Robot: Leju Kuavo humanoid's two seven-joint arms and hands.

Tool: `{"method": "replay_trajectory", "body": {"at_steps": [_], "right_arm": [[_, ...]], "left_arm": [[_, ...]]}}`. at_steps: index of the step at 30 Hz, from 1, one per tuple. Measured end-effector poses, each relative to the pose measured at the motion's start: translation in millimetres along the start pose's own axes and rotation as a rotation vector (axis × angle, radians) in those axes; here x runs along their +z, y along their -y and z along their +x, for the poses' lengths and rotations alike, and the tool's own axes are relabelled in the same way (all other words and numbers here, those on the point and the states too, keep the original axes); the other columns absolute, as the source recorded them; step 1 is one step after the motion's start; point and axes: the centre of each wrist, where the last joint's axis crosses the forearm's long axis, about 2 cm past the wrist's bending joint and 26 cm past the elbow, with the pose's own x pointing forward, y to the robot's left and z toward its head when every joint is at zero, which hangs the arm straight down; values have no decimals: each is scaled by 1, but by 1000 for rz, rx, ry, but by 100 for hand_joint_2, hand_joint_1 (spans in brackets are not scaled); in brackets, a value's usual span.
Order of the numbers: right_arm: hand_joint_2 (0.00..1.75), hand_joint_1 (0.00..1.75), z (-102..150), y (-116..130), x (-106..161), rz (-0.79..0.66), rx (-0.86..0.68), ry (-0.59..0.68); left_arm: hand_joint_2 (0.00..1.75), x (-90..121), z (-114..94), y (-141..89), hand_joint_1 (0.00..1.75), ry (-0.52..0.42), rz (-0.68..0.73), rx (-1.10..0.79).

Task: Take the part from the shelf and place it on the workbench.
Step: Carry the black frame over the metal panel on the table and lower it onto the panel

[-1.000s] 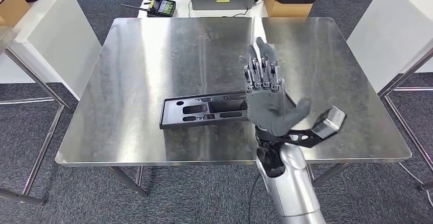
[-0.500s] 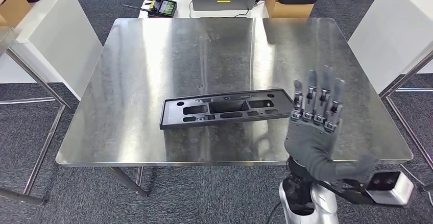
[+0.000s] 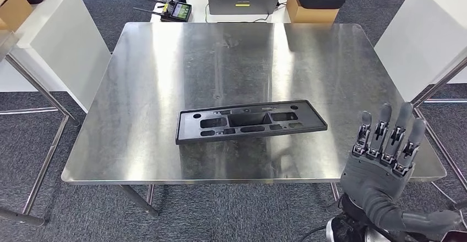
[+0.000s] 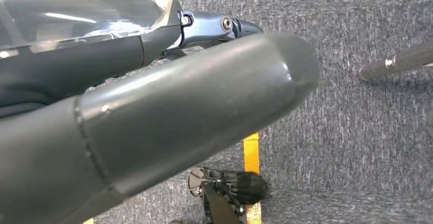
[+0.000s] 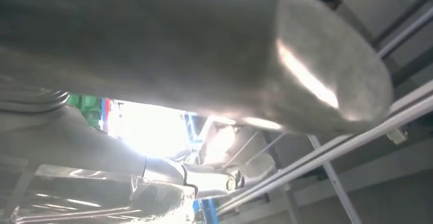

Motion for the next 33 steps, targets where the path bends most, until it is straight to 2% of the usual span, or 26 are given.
{"method": "replay_trajectory", "body": {"at_steps": [33], "right_arm": [[0,0,-2,4,1,-12,18,-28]], "left_arm": [[0,1,-1,0,0,9,-3,15]]}}
